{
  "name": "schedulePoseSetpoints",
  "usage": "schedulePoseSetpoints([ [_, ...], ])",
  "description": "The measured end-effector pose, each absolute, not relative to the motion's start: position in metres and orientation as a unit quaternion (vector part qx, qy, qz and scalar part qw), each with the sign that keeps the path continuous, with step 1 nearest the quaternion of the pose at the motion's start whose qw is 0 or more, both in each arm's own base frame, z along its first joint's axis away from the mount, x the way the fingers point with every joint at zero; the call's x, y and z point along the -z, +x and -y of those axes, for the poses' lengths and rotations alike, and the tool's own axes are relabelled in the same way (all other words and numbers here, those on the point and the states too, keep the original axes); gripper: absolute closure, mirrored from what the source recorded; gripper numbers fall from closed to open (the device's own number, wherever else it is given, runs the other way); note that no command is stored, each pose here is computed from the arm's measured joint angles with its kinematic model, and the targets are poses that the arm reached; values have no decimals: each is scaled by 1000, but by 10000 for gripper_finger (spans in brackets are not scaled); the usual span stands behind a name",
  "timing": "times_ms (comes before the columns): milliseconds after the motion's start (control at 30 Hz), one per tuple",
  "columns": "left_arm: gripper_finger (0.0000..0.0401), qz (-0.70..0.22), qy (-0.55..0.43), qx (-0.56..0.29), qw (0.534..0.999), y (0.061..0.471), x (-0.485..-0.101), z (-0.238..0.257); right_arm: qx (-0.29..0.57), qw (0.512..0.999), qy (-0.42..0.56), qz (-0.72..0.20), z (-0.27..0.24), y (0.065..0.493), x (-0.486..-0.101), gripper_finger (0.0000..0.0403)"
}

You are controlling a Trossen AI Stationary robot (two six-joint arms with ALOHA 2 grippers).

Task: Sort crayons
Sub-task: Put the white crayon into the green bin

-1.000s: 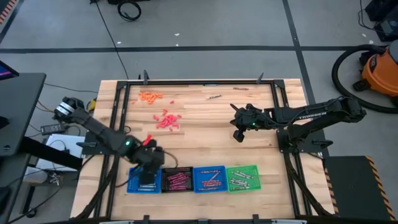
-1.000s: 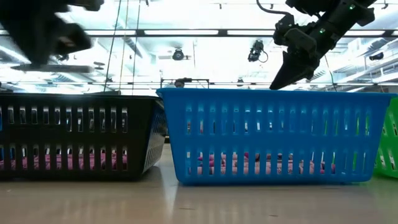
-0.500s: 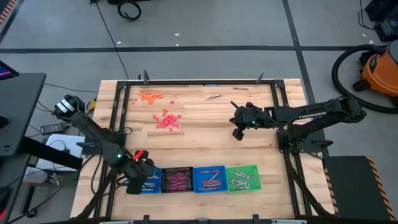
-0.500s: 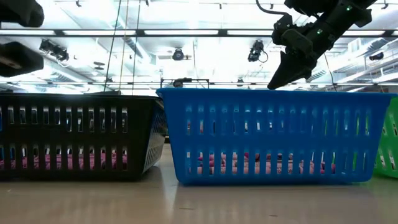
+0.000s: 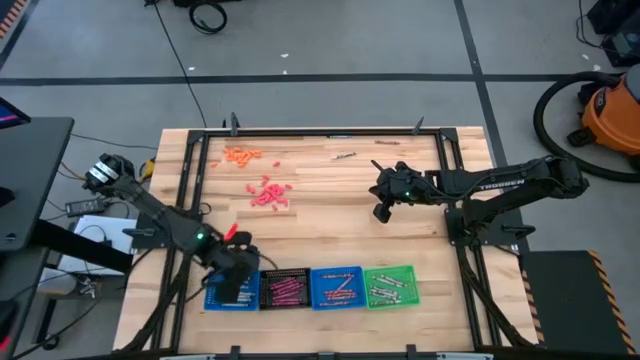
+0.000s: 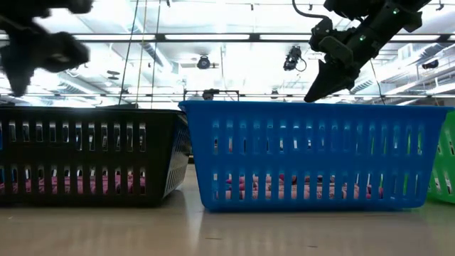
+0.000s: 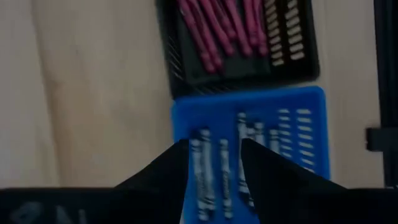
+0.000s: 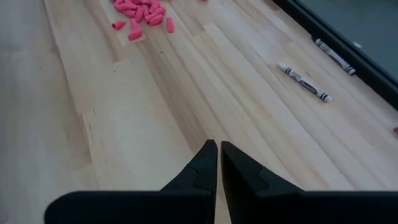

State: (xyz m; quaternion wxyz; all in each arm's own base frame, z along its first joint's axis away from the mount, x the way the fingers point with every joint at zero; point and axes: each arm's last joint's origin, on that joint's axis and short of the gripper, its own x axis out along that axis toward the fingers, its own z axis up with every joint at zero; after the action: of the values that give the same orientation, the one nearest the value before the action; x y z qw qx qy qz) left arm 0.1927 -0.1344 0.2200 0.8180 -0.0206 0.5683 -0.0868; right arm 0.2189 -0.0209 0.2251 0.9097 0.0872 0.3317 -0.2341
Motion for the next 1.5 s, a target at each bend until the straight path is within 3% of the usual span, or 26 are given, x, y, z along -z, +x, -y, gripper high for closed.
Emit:
schedulePoseSetpoints([
  [567, 258, -526, 28, 80, 846, 262, -206, 29, 237, 911, 89, -326, 21, 221, -224, 375],
  [1100, 258, -371, -1, -108, 922, 318, -175, -86, 260, 898, 48, -353, 27, 243, -200, 375],
  [1500, 258, -246, -52, -154, 955, 332, -185, -105, 270, 893, 45, -357, 35, 242, -199, 375],
])
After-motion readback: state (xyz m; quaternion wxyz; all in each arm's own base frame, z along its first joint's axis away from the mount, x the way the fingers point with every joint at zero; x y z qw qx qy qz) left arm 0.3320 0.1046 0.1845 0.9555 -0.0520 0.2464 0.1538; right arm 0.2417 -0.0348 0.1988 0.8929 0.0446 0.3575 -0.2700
